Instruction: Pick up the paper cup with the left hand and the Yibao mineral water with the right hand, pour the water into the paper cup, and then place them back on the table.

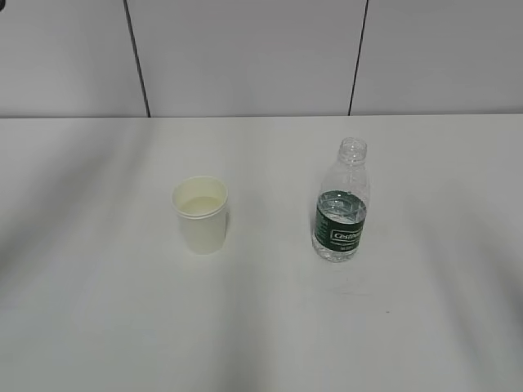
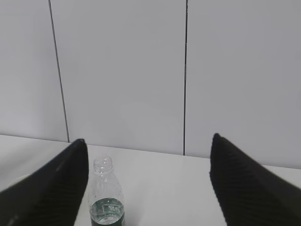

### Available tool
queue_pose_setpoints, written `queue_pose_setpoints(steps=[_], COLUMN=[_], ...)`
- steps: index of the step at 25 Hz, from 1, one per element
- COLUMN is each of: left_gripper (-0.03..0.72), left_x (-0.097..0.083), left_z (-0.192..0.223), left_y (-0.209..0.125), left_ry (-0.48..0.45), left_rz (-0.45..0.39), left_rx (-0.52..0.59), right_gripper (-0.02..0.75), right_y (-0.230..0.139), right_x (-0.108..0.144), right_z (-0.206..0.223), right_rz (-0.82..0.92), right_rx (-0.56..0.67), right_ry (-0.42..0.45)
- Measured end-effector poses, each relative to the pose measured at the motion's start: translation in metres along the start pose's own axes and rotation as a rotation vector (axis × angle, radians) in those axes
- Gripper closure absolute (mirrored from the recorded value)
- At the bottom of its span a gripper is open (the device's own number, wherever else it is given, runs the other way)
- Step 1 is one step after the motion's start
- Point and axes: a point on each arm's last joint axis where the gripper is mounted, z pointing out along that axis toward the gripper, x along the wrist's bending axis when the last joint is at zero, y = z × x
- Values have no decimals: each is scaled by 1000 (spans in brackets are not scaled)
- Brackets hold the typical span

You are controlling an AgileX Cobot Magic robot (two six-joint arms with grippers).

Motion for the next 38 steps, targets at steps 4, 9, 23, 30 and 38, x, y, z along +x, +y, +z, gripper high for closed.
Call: queue_pose_setpoints(steps=[4,9,23,30,38], left_gripper=[232,233,233,233,233], left_x=[13,20,5,6,17], left_z=[-6,-24,-130,-197,-258], left_y=[-6,-10,-1,-22,-62], left_ry=[149,256,324,328,308], left_rz=[178,410,493,459,452], left_rx=[115,298,705,772,708], right_gripper=[146,146,146,146,146], right_y=[0,0,0,0,0], right_x=[0,0,0,0,0], right_z=[0,0,0,0,0], right_rz=[0,0,0,0,0], right_rx=[0,0,0,0,0], right_ry=[0,-1,-1,-1,-1])
